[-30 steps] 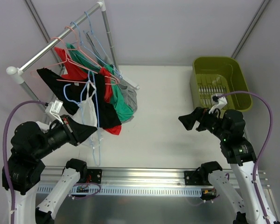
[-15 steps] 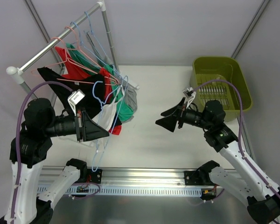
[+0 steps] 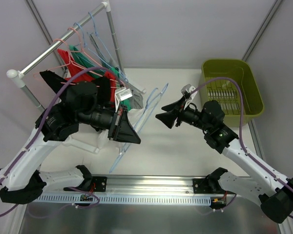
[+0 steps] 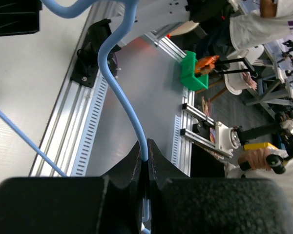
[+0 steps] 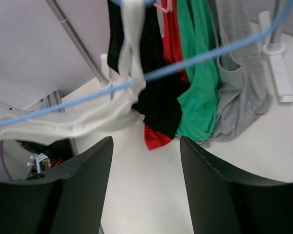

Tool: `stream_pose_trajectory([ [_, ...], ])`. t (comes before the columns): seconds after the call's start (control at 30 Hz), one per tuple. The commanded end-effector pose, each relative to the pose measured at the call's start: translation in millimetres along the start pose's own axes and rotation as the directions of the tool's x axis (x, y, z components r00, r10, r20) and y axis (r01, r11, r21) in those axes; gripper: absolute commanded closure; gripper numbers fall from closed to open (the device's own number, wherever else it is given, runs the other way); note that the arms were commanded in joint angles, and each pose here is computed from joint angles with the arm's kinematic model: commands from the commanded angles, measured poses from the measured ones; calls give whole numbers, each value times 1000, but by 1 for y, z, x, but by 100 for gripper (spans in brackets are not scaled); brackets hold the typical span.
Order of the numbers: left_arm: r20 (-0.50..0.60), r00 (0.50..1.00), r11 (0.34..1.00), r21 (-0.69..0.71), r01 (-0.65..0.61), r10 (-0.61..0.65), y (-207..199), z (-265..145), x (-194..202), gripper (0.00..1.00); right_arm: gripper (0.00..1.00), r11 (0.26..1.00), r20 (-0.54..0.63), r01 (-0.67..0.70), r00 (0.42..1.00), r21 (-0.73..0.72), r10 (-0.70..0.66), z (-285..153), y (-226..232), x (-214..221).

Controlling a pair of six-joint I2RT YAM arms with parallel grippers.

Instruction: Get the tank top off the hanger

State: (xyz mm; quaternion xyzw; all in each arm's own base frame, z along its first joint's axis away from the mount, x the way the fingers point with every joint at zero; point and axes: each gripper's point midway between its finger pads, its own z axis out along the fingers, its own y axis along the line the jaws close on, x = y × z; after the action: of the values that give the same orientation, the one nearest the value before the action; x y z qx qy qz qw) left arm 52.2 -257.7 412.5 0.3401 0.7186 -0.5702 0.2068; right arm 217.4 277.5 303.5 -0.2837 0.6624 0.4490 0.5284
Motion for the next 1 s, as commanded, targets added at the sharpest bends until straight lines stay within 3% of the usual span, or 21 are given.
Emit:
stream_pose_trajectory([
  [0.0,66,994,993,-93,-76,83,14,13,-26,100,39,987,193,137,969,88,-152,-13,0,-61],
  [0.53,-9,992,992,16,-123,123,-12,64,-50,100,44,939,199,182,949,292,-246,-65,-27,-68],
  [0.7,-14,994,993,22,-112,112,-11,70,-50,100,52,933,178,188,952,306,-250,-71,-37,-74],
  [0.97,-23,993,994,9,-112,112,-3,74,-47,100,52,939,166,165,961,303,-222,-71,-51,-78],
])
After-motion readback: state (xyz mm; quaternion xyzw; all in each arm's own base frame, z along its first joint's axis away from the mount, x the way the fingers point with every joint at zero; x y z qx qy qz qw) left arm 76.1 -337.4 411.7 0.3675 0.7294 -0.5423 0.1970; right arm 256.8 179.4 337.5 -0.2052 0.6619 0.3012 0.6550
